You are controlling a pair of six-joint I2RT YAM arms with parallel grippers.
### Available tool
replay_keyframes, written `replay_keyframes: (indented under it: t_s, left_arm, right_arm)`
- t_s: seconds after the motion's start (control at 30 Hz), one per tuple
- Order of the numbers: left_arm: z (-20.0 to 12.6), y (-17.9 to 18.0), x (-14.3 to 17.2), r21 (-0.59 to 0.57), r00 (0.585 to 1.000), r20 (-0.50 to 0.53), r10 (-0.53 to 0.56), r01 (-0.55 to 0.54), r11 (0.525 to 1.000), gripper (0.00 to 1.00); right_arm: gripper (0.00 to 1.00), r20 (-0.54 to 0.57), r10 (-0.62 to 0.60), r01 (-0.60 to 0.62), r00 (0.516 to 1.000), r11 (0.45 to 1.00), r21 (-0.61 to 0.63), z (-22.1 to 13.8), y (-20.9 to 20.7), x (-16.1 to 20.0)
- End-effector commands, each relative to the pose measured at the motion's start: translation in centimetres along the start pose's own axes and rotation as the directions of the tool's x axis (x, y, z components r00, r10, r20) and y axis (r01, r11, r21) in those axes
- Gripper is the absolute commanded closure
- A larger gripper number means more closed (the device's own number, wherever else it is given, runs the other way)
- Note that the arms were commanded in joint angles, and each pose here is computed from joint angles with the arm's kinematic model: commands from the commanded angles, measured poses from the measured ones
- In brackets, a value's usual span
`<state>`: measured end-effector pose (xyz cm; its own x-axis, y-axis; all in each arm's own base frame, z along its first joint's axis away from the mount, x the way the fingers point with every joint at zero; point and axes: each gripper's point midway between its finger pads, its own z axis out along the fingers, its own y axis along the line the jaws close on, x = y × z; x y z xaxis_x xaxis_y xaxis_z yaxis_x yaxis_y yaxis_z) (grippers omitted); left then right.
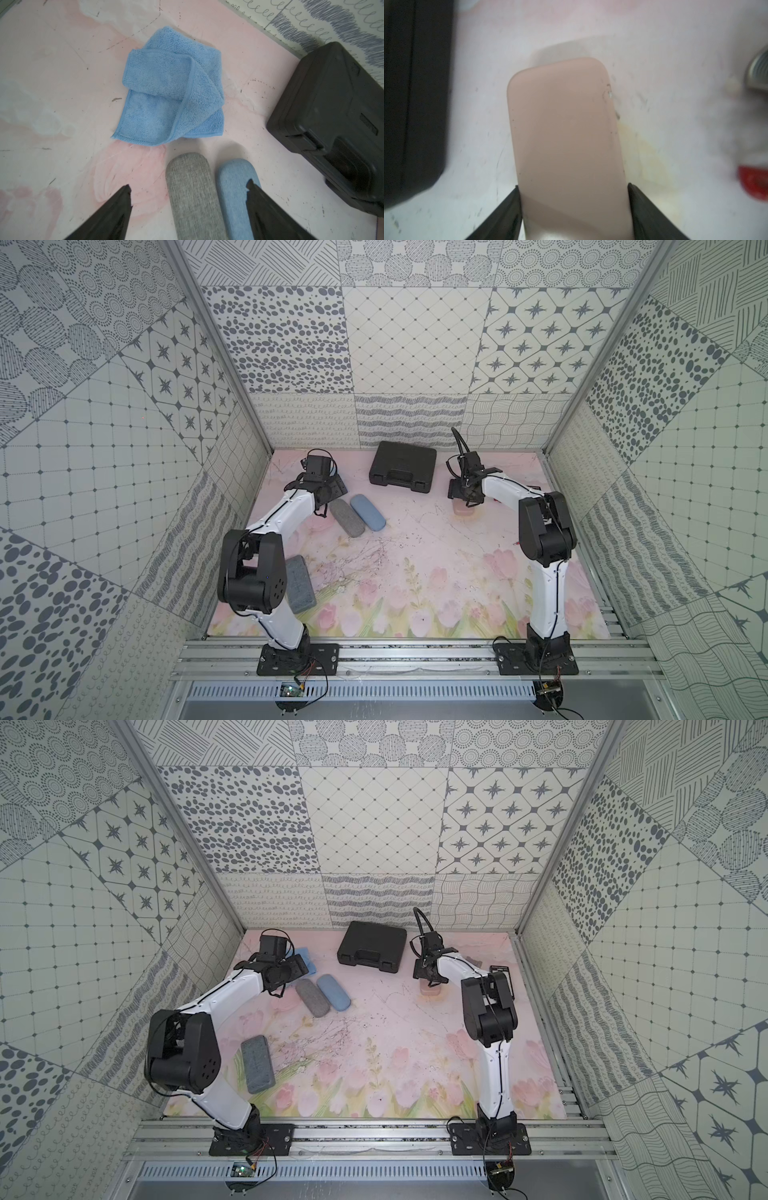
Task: Wipe the eyeglass case
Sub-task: Move the eyeglass case from the center of the board, then pick up the cleaning item at the center of the board.
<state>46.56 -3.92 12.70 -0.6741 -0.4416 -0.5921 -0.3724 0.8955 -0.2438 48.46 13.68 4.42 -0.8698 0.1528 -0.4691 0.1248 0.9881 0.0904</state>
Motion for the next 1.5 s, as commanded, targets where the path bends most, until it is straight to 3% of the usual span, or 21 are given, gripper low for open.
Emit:
replay_keyframes:
  t_s: [0.0, 0.3, 0.5, 0.63, 0.73, 0.83, 0.93, 1.07, 1.23, 1.37, 1.47]
  left_arm:
    - [3.2, 0.4, -1.6, -0.044, 0.999, -0.021, 0.039, -0.040, 0.998, 0.10]
    - [8.3, 0.8, -2.6, -0.067, 0.992, -0.100, 0.080, -0.087, 0.994, 0.13]
    - [10.4, 2.7, -1.0, -0.157, 0.976, -0.193, 0.104, -0.136, 0.978, 0.27]
    - [11.1, 2.3, -0.2, -0.127, 0.965, -0.241, 0.103, -0.137, 0.982, 0.38]
    - [11.4, 2.5, 0.3, -0.102, 0.958, -0.279, 0.064, -0.095, 0.990, 0.63]
    - [10.9, 2.6, 0.1, -0.089, 0.961, -0.276, 0.038, -0.065, 0.994, 0.86]
    - [9.5, 2.6, -1.1, -0.092, 0.970, -0.240, 0.035, -0.058, 0.994, 0.99]
    - [5.7, 1.5, -3.8, -0.052, 0.988, -0.150, 0.027, -0.035, 0.998, 1.00]
    - [-1.3, -1.3, -5.3, 0.054, 0.998, -0.041, 0.038, -0.036, 0.998, 1.00]
    - [-6.6, -6.9, -3.2, 0.201, 0.993, -0.015, 0.113, -0.108, 0.974, 1.00]
    - [-10.1, -13.4, 0.7, 0.350, 0.978, -0.024, 0.209, -0.188, 0.918, 1.00]
  right_arm:
    - [0.48, -0.045, 0.078, -0.079, 0.996, 0.997, -0.019, -2.2, 1.2, 5.0]
    - [0.42, -0.174, 0.086, -0.103, 0.981, 0.990, -0.092, -7.0, 6.3, 17.8]
    - [0.33, -0.179, 0.032, -0.054, 0.983, 0.991, -0.122, -7.7, 8.2, 18.8]
    - [0.18, -0.166, -0.029, 0.002, 0.986, 0.988, -0.157, -8.7, 9.1, 17.8]
    - [0.04, -0.136, -0.061, 0.037, 0.989, 0.984, -0.174, -10.2, 9.4, 16.6]
    - [0.02, -0.083, -0.073, 0.056, 0.994, 0.980, -0.192, -11.8, 9.3, 15.2]
    - [0.02, -0.047, -0.072, 0.061, 0.996, 0.977, -0.202, -13.3, 8.8, 14.1]
    - [0.03, -0.003, -0.052, 0.051, 0.999, 0.978, -0.204, -14.8, 7.6, 12.7]
    - [0.04, 0.012, -0.017, 0.019, 1.000, 0.982, -0.187, -15.4, 5.1, 11.7]
    - [0.06, 0.021, 0.033, -0.028, 0.999, 0.984, -0.175, -15.7, 2.5, 10.9]
    - [0.07, 0.026, 0.079, -0.074, 0.997, 0.984, -0.160, -15.7, -0.1, 10.0]
